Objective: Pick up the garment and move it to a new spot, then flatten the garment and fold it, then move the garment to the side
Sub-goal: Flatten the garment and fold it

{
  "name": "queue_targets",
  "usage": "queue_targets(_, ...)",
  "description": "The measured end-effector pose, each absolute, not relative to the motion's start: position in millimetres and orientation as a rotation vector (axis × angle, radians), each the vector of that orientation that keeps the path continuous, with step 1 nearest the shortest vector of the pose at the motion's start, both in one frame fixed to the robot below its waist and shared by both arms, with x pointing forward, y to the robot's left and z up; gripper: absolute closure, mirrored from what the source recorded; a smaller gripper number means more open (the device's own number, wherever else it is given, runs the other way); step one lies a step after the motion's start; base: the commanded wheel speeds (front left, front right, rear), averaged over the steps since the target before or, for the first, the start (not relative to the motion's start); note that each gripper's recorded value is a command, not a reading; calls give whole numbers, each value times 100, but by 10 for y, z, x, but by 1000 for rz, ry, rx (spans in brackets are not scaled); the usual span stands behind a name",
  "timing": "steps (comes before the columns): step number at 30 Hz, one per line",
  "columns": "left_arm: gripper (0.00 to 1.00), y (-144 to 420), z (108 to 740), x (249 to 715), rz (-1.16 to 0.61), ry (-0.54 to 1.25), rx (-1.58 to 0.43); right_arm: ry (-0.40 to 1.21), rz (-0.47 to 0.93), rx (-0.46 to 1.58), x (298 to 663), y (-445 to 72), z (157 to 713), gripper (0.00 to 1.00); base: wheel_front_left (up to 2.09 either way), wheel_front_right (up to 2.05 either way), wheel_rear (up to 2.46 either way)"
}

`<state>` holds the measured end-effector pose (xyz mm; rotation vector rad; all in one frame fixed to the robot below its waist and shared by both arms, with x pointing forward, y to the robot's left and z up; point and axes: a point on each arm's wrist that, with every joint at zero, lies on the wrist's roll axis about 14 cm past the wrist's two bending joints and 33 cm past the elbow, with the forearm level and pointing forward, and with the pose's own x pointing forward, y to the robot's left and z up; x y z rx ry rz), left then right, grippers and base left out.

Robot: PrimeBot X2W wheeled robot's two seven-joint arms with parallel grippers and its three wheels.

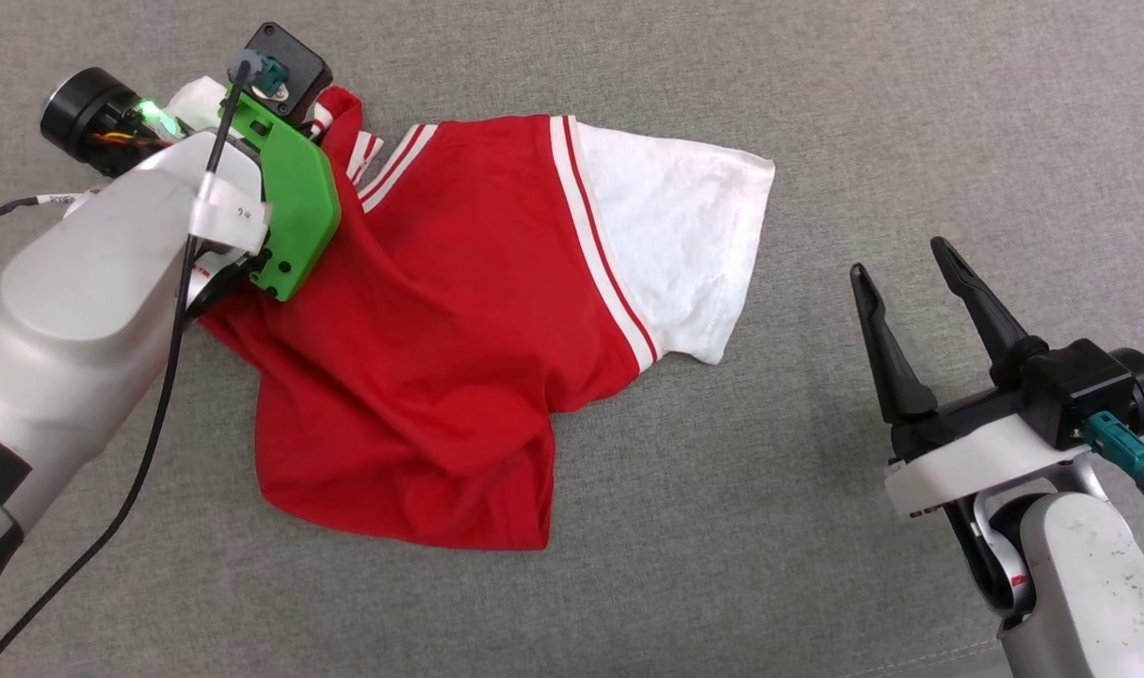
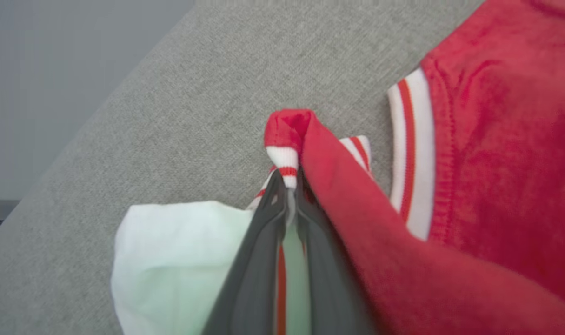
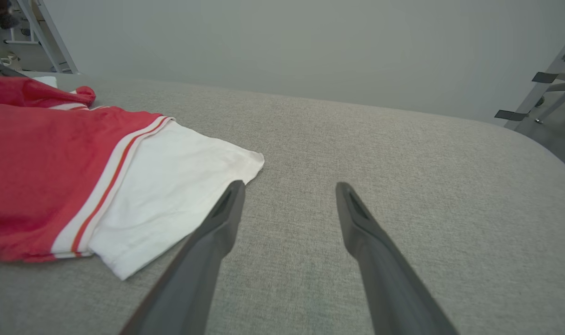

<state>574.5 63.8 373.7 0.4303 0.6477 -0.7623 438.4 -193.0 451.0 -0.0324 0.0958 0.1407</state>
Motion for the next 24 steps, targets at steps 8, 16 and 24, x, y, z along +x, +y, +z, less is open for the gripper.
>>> queue_targets(8,0,789,4460,5999,-685,264,352,40,147,-16,4390,-1867,4674,0,0,0,0)
queue_targets(16,0,1216,5191,5873,-402,-19,285,-29,151,-31,4391,-1870,4925,0,0,0,0)
queue_targets(24,0,1663,5372,5109,-158,-130,246,-87,191,-55,4470,-1788,5195,0,0,0,0)
